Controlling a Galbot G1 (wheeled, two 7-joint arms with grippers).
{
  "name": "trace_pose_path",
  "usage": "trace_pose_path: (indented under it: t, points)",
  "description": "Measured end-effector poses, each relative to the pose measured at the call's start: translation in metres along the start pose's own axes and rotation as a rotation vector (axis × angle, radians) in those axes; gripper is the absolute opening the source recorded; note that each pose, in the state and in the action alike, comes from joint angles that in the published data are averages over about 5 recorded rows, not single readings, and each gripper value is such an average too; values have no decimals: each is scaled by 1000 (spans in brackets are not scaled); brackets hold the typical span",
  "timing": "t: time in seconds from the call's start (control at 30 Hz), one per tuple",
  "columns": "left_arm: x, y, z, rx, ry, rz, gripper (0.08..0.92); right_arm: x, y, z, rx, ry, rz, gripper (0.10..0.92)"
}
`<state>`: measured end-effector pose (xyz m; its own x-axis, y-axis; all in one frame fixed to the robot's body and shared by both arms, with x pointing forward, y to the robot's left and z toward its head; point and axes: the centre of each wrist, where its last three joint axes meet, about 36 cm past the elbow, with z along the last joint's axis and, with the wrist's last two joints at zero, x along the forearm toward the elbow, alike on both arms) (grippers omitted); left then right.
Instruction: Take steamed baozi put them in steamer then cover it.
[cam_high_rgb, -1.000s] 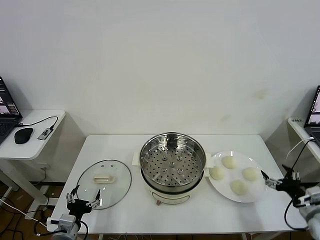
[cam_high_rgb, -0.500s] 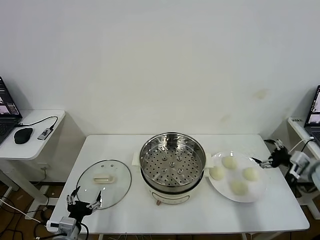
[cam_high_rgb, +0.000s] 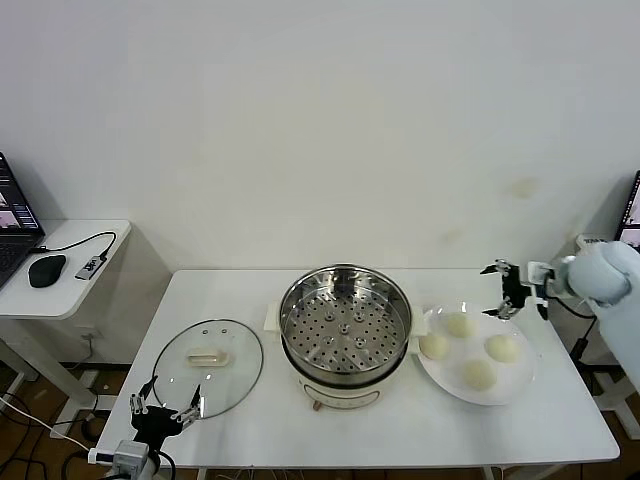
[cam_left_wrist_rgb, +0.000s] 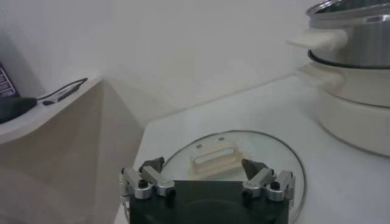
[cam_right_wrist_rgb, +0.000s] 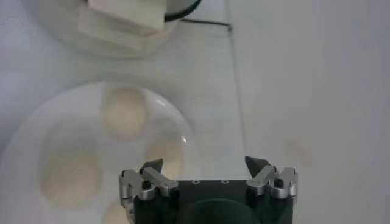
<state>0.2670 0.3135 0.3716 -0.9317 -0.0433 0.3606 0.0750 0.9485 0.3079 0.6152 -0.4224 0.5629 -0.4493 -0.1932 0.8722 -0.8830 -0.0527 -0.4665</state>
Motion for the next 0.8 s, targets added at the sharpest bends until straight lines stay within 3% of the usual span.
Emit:
trace_pose_path:
  t: [0.8]
  points:
    - [-4,-2,8,-11,23,19,823,-94,-8,0,13,95,-150,823]
